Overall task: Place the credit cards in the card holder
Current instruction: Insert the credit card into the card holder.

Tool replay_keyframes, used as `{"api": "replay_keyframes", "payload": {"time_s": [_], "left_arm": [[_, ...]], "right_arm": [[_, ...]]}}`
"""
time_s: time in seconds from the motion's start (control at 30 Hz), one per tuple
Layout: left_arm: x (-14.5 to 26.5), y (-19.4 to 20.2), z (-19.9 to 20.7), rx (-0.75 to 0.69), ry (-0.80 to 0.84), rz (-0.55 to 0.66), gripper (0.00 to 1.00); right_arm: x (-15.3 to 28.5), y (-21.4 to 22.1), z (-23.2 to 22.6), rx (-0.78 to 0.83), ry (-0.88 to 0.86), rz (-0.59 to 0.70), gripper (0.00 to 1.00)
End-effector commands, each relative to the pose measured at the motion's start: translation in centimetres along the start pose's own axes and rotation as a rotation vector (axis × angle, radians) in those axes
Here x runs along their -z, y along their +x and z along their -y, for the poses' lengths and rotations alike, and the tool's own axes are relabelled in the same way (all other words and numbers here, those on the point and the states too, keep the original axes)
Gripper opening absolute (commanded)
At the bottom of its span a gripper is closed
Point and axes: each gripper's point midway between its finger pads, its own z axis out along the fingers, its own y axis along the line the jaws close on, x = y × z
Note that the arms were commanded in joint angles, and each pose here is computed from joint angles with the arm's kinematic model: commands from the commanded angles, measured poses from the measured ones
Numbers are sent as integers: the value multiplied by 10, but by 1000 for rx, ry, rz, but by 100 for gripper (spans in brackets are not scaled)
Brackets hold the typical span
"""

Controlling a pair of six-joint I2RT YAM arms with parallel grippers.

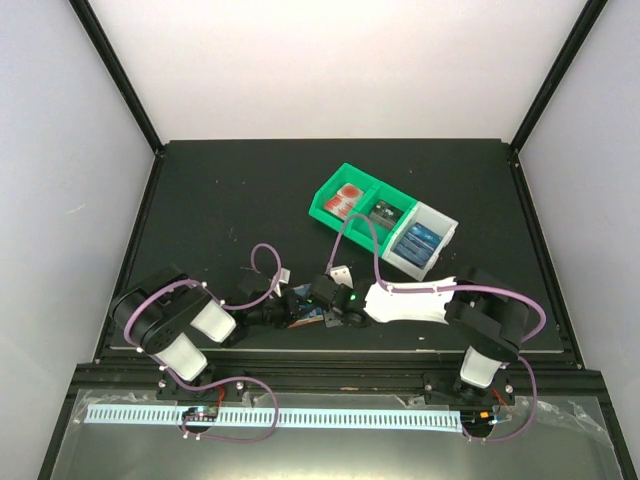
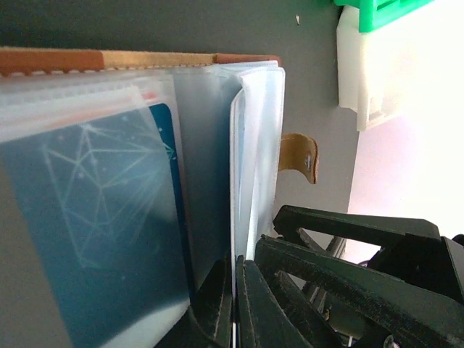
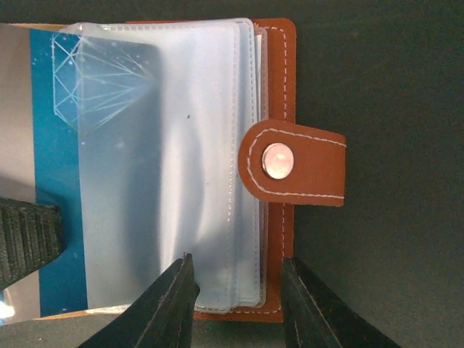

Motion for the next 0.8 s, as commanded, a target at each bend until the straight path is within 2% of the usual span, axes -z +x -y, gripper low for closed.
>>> {"api": "replay_keyframes", "payload": {"time_s": [0.0,0.2,0.43,0.6,0.77], "left_arm": [[-5,-6,6,-63,-10,32,2],[-6,-14,8,-106,-32,94,2],[-9,-11,6,-94,-32,88,2],[-12,-9,5,-64,-22,81,2],[-16,-7,7,-49,-10,66,6]], "right_arm": [[3,1,4,-15,0,10,36],[11,-7,0,-35,-39,35,38],[20,-21,3,-81,-67,81,44],[9,-19,7,-104,-84,58,50],[-4,-12,6,-112,-97,15,51]]}}
